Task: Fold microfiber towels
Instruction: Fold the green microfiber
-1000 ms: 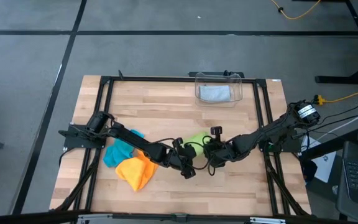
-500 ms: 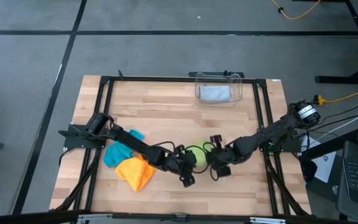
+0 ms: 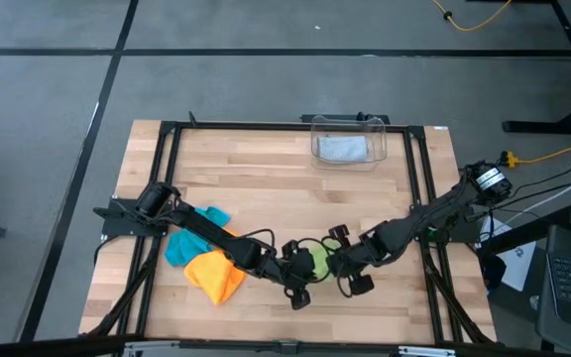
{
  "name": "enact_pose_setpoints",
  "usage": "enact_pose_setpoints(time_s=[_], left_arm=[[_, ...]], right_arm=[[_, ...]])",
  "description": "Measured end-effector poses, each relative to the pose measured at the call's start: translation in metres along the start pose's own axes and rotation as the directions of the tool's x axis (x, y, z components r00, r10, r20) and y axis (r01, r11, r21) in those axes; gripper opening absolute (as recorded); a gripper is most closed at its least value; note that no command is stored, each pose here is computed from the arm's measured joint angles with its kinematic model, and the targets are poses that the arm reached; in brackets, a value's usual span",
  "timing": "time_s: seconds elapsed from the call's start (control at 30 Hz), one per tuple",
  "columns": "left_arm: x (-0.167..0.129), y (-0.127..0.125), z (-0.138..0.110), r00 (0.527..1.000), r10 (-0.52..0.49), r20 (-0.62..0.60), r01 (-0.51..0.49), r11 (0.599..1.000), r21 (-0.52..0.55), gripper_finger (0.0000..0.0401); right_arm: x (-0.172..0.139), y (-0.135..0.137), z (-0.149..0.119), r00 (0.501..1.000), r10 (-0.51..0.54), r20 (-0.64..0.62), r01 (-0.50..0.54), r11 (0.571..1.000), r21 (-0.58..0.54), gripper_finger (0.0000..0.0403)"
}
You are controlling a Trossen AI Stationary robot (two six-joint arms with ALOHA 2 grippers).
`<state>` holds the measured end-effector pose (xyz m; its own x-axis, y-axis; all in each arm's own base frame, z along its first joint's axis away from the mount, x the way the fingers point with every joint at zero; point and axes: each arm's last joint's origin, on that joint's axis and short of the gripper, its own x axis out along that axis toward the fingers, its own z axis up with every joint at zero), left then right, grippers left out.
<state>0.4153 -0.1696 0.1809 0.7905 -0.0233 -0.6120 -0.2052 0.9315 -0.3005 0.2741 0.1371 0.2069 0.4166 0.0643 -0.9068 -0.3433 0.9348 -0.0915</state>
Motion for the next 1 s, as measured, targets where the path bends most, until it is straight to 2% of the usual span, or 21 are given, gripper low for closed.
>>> enact_pose_setpoints(time_s=[0.33,0.57,0.9,1.0], left_arm=[[-0.001,0.012,-0.011,0.982,0.179,-0.065,-0.185,0.979,-0.086,0.0],[0.0,0.019,-0.008,0.973,0.23,-0.038,-0.233,0.965,-0.121,0.0],[0.002,0.037,-0.004,0.949,0.303,-0.088,-0.314,0.931,-0.185,0.0],[0.003,0.041,-0.002,0.946,0.312,-0.09,-0.324,0.927,-0.188,0.0]], right_arm=[[0.016,-0.033,-0.011,0.999,-0.05,-0.01,0.051,0.994,0.1,0.001],[0.024,-0.047,-0.019,0.997,-0.068,-0.02,0.07,0.987,0.142,0.001],[0.031,-0.047,-0.029,0.997,-0.072,-0.037,0.078,0.982,0.172,0.001],[0.032,-0.048,-0.029,0.993,-0.113,-0.038,0.118,0.978,0.172,0.001]])
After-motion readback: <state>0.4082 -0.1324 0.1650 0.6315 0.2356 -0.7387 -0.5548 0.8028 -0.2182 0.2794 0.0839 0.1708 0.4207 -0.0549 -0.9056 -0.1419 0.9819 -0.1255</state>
